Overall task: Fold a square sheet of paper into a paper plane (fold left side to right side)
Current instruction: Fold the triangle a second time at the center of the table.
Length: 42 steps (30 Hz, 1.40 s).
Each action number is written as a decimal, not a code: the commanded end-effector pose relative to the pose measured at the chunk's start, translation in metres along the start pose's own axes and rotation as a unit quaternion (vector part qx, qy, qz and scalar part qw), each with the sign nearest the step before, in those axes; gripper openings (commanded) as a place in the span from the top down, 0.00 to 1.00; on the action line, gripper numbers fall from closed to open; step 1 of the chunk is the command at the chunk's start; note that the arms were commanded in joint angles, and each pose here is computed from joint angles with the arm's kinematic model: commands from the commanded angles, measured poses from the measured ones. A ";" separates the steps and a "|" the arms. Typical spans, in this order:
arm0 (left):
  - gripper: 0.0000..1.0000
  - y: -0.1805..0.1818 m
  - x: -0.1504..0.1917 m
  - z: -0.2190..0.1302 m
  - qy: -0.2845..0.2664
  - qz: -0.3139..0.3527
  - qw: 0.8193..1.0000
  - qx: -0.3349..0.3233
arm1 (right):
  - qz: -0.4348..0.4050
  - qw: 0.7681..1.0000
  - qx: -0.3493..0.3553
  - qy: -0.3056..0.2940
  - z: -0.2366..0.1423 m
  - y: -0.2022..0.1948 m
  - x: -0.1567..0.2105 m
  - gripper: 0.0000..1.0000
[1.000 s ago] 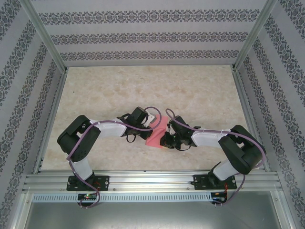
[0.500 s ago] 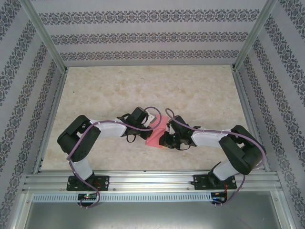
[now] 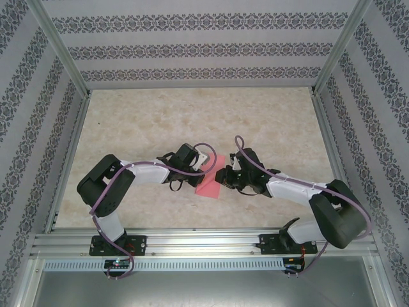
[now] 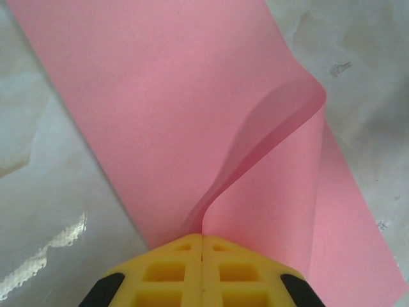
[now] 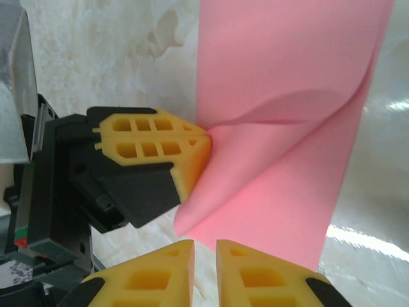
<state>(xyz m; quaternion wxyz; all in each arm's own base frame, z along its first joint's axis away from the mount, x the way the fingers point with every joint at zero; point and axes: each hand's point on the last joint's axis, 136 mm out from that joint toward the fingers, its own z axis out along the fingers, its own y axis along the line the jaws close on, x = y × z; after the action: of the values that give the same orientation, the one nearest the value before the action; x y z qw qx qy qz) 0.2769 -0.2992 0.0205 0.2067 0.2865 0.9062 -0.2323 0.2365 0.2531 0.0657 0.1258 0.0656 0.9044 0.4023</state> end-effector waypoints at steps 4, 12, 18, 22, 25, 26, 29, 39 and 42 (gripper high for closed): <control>0.94 0.008 -0.008 -0.008 -0.023 0.004 1.000 -0.013 | 0.002 1.000 -0.027 -0.014 0.016 0.013 -0.010 0.83; 0.94 0.007 -0.011 -0.011 -0.027 0.006 1.000 -0.012 | 0.002 1.000 -0.020 -0.012 0.027 0.009 -0.012 0.83; 0.94 0.007 -0.009 -0.007 -0.023 0.004 1.000 -0.011 | 0.003 1.000 -0.024 -0.007 0.034 0.010 -0.011 0.83; 0.94 0.007 -0.009 -0.005 -0.023 0.003 1.000 -0.007 | 0.001 1.000 -0.022 -0.007 0.034 0.010 -0.011 0.83; 0.94 0.006 -0.008 -0.003 -0.021 0.002 1.000 -0.004 | 0.002 1.000 -0.023 -0.008 0.034 0.010 -0.011 0.83; 0.94 0.006 -0.008 -0.002 -0.022 0.002 1.000 -0.004 | 0.001 1.000 -0.023 -0.008 0.034 0.011 -0.011 0.83; 0.94 0.005 -0.008 -0.001 -0.021 0.002 1.000 -0.001 | 0.000 1.000 -0.025 -0.009 0.034 0.013 -0.012 0.83; 0.93 0.005 -0.008 0.001 -0.019 0.002 1.000 0.000 | 0.005 1.000 -0.015 -0.009 0.043 0.006 -0.014 0.83; 0.94 0.005 -0.007 0.002 -0.017 0.002 1.000 -0.001 | 0.007 1.000 -0.005 -0.006 0.045 0.001 -0.013 0.83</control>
<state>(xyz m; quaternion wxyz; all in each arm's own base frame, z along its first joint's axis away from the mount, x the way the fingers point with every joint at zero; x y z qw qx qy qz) 0.2789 -0.2977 0.0209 0.2126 0.2847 0.9066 -0.2277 0.2544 0.2767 0.0364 0.1157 0.0737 0.9031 0.4069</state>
